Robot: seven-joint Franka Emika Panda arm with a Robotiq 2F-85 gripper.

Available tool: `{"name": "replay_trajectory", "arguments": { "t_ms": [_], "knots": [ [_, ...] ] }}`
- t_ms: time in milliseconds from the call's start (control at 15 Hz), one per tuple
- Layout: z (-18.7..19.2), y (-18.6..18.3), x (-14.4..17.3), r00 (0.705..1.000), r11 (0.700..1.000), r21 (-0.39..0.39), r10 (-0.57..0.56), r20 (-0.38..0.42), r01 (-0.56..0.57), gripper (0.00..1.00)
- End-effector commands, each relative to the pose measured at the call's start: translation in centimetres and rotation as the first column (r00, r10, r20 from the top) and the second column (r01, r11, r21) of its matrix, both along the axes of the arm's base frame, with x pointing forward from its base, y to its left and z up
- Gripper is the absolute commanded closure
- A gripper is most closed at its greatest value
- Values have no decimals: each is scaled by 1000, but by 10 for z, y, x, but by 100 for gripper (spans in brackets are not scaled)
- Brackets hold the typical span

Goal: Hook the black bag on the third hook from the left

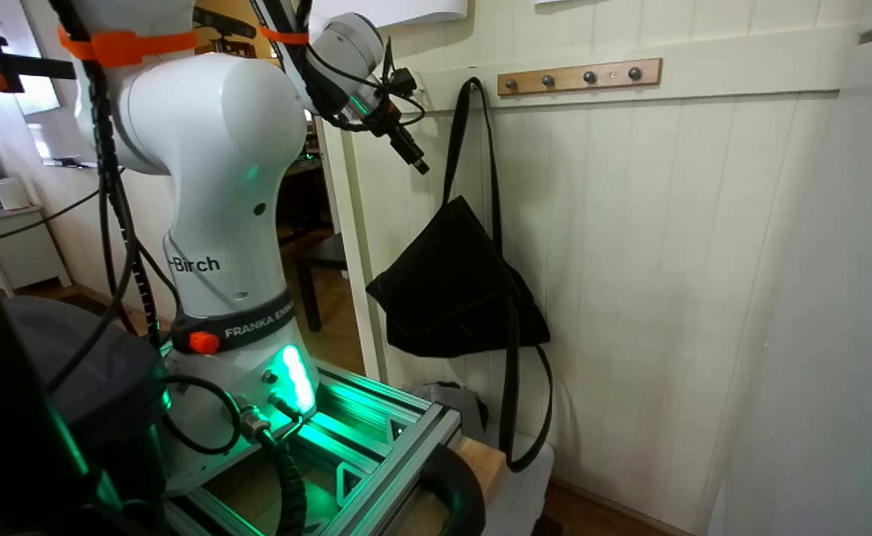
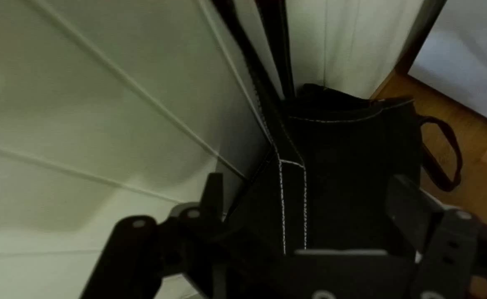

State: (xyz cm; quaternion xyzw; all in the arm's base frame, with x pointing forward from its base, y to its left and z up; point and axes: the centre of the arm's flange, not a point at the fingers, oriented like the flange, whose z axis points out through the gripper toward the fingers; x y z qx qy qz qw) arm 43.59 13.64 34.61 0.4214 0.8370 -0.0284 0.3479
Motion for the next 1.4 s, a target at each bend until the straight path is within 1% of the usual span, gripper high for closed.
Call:
{"name": "replay_trajectory", "arguments": {
  "t_ms": [0, 133, 267, 333, 533, 733, 867, 1000, 1200, 1267, 1333],
  "knots": [
    [-6, -5, -21, 984, 983, 66, -173, 48, 170, 0],
    [-9, -9, -25, 968, 967, 91, -244, 54, 239, 0],
    [-13, -14, -30, 943, 942, 119, -325, 77, 314, 0],
    [-15, -19, -33, 922, 923, 136, -375, 97, 361, 0],
    [-19, -31, -42, 864, 875, 200, -474, 169, 441, 0],
    [-20, -39, -51, 805, 837, 269, -538, 251, 476, 0],
    [-21, -44, -58, 770, 813, 321, -572, 283, 486, 0],
    [-23, -50, -63, 731, 774, 376, -619, 287, 508, 0],
    [-27, -60, -71, 650, 703, 469, -697, 302, 535, 0],
    [-28, -63, -74, 618, 679, 505, -719, 316, 532, 0],
    [-29, -66, -76, 595, 662, 531, -735, 324, 529, 0]
  ]
}}
